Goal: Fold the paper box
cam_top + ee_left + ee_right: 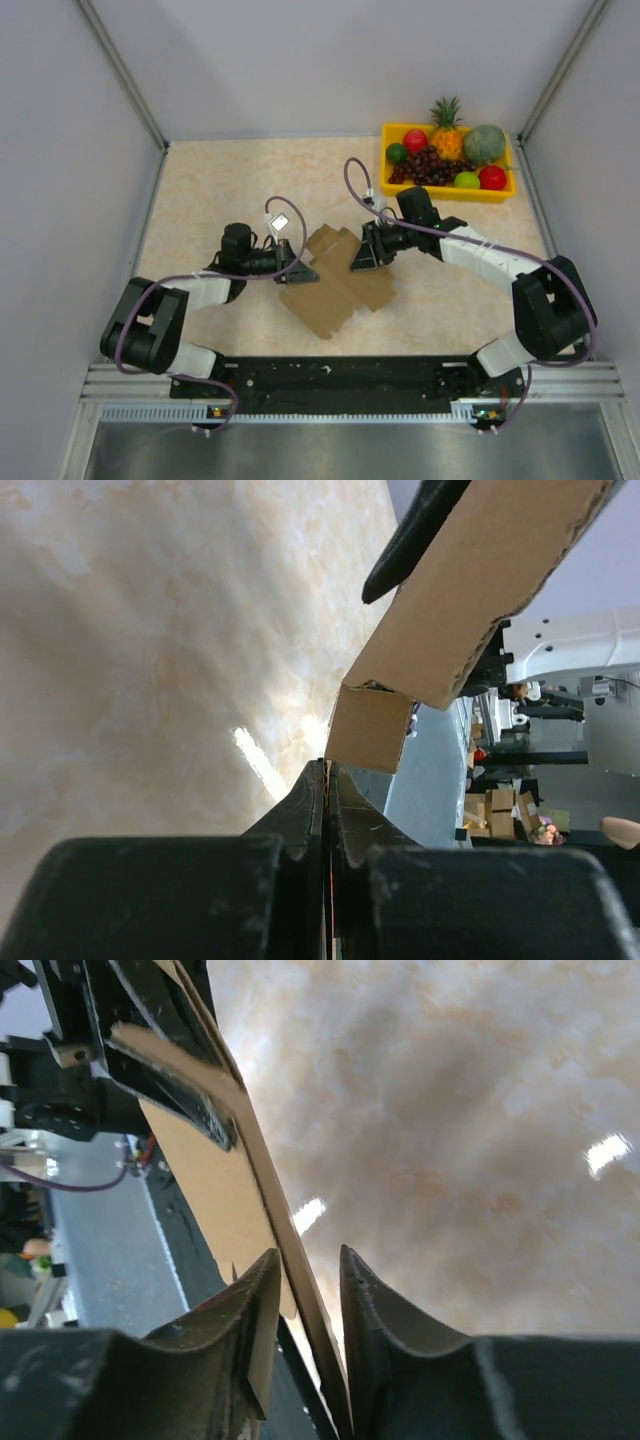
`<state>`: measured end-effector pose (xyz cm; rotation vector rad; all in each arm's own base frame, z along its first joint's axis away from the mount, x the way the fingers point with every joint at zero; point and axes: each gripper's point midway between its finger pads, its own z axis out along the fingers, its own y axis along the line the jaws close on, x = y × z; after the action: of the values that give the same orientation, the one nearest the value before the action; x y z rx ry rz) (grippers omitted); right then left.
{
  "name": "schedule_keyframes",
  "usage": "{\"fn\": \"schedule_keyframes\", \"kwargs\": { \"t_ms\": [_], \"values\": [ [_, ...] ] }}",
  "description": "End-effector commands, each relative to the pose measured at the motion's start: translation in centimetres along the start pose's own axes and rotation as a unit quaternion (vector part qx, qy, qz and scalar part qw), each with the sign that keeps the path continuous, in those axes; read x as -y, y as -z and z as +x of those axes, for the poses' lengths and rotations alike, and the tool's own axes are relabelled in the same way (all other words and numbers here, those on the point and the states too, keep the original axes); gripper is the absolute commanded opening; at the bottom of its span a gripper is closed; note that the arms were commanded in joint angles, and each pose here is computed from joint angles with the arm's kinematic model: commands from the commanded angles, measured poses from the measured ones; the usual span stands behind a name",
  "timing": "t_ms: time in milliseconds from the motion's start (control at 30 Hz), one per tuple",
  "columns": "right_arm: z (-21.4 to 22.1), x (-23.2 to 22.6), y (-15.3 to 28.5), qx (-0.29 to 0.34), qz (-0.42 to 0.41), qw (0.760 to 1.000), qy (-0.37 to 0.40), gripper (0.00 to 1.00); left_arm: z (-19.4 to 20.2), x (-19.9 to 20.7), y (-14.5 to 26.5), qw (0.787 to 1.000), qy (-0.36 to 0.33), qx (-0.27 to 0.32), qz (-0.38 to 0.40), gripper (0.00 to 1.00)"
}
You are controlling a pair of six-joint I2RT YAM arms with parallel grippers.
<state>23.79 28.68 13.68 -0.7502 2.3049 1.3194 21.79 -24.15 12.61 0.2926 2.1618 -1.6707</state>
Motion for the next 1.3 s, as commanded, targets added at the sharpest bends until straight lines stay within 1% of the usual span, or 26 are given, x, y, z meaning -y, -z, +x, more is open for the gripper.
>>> {"fn": "schedule_keyframes", "kwargs": {
  "t_ms": [0, 133, 167, 233, 267, 300, 333, 367, 400, 433, 500, 533, 567, 667, 700, 733, 800, 867, 933, 1033, 1067, 1100, 1133, 1167, 1233, 1267],
  "values": [
    [-0.2, 0.4, 1.0, 0.021, 0.048, 0.998, 0.039, 0.33, -1.4, -0.5, -0.7, 0.999, -0.021, 0.021, 0.012, 0.0],
    [-0.3, -0.1, 1.1, 0.022, 0.033, 0.998, 0.046, 0.31, -1.3, -0.9, -0.8, 1.0, -0.016, 0.02, 0.008, 0.0],
    [-0.4, 0.0, 1.1, 0.023, 0.038, 0.998, 0.049, 0.29, -1.3, -1.1, -0.8, 1.0, -0.016, 0.019, 0.006, 0.0],
    [-0.4, 0.8, 1.1, 0.025, 0.06, 0.997, 0.048, 0.2, -1.4, -1.4, -0.9, 1.0, -0.011, 0.022, -0.003, 0.0],
    [-0.6, 1.0, 1.2, 0.028, 0.067, 0.996, 0.049, 0.11, -1.4, -1.6, -0.9, 1.0, -0.008, 0.022, -0.006, 0.0],
    [-0.6, 1.2, 1.3, 0.031, 0.076, 0.995, 0.05, 0.06, -1.3, -1.9, -1.0, 1.0, -0.003, 0.022, -0.012, 0.0],
    [-0.9, 2.4, 1.5, 0.038, 0.118, 0.991, 0.05, 0.02, -1.4, -2.6, -1.0, 0.999, 0.008, 0.026, -0.027, 0.0],
    [-0.5, 2.6, 1.2, 0.03, 0.139, 0.988, 0.058, 0.0, -1.6, -2.9, -1.1, 0.999, 0.011, 0.029, -0.036, 0.0],
    [-0.4, 2.9, 1.3, 0.03, 0.162, 0.984, 0.064, 0.0, -1.6, -3.4, -1.2, 0.998, 0.017, 0.031, -0.043, 0.0],
    [-0.9, 4.0, 1.7, 0.04, 0.207, 0.975, 0.065, 0.0, -1.7, -3.7, -1.3, 0.998, 0.019, 0.037, -0.051, 0.0],
    [-0.6, 4.6, 1.6, 0.04, 0.239, 0.969, 0.055, 0.0, -2.4, -5.1, -1.5, 0.995, 0.032, 0.054, -0.077, 0.05],
    [-0.6, 5.6, 2.0, 0.043, 0.272, 0.96, 0.053, 0.0, -2.5, -5.5, -1.6, 0.994, 0.035, 0.057, -0.083, 0.07],
    [-0.6, 6.0, 2.1, 0.044, 0.283, 0.957, 0.055, 0.0, -3.0, -5.8, -1.8, 0.993, 0.043, 0.066, -0.091, 0.14],
    [0.2, 7.1, 1.9, 0.029, 0.302, 0.951, 0.067, 0.0, -3.5, -6.9, -2.0, 0.99, 0.047, 0.08, -0.107, 0.27],
    [0.4, 7.3, 1.7, 0.023, 0.303, 0.95, 0.069, 0.0, -3.5, -7.6, -2.0, 0.989, 0.05, 0.078, -0.117, 0.36],
    [0.4, 7.2, 1.4, 0.02, 0.298, 0.951, 0.076, 0.0, -3.9, -7.8, -2.1, 0.989, 0.033, 0.079, -0.123, 0.39],
    [0.8, 7.1, 0.8, 0.008, 0.292, 0.953, 0.078, 0.0, -3.9, -8.3, -2.1, 0.988, 0.032, 0.077, -0.131, 0.42],
    [1.0, 7.1, 0.5, -0.003, 0.304, 0.949, 0.083, 0.0, -4.0, -8.0, -2.0, 0.988, 0.019, 0.081, -0.129, 0.44],
    [1.1, 7.1, 0.5, -0.01, 0.327, 0.941, 0.093, 0.0, -3.8, -8.2, -1.5, 0.986, 0.002, 0.085, -0.144, 0.45],
    [1.7, 8.1, 0.4, -0.02, 0.358, 0.93, 0.085, 0.0, -4.1, -8.0, -0.4, 0.979, -0.026, 0.103, -0.173, 0.47],
    [2.0, 8.4, 0.4, -0.025, 0.368, 0.926, 0.084, 0.0, -4.4, -7.3, -0.1, 0.978, -0.035, 0.11, -0.176, 0.47],
    [2.2, 8.8, 0.4, -0.03, 0.381, 0.92, 0.084, 0.0, -4.5, -7.2, 0.2, 0.976, -0.04, 0.113, -0.181, 0.51],
    [2.3, 9.0, 0.5, -0.031, 0.395, 0.914, 0.086, 0.0, -4.3, -7.8, 0.8, 0.97, -0.032, 0.12, -0.207, 0.52],
    [2.5, 9.1, 0.4, -0.036, 0.398, 0.913, 0.084, 0.0, -4.9, -7.1, 1.4, 0.966, -0.041, 0.138, -0.217, 0.52],
    [2.3, 8.9, 0.4, -0.034, 0.402, 0.911, 0.083, 0.0, -4.9, -7.9, 2.8, 0.951, -0.03, 0.159, -0.262, 0.52],
    [2.3, 8.9, 0.4, -0.034, 0.402, 0.911, 0.083, 0.0, -5.5, -6.8, 3.2, 0.95, -0.042, 0.174, -0.256, 0.51]
  ]
}}
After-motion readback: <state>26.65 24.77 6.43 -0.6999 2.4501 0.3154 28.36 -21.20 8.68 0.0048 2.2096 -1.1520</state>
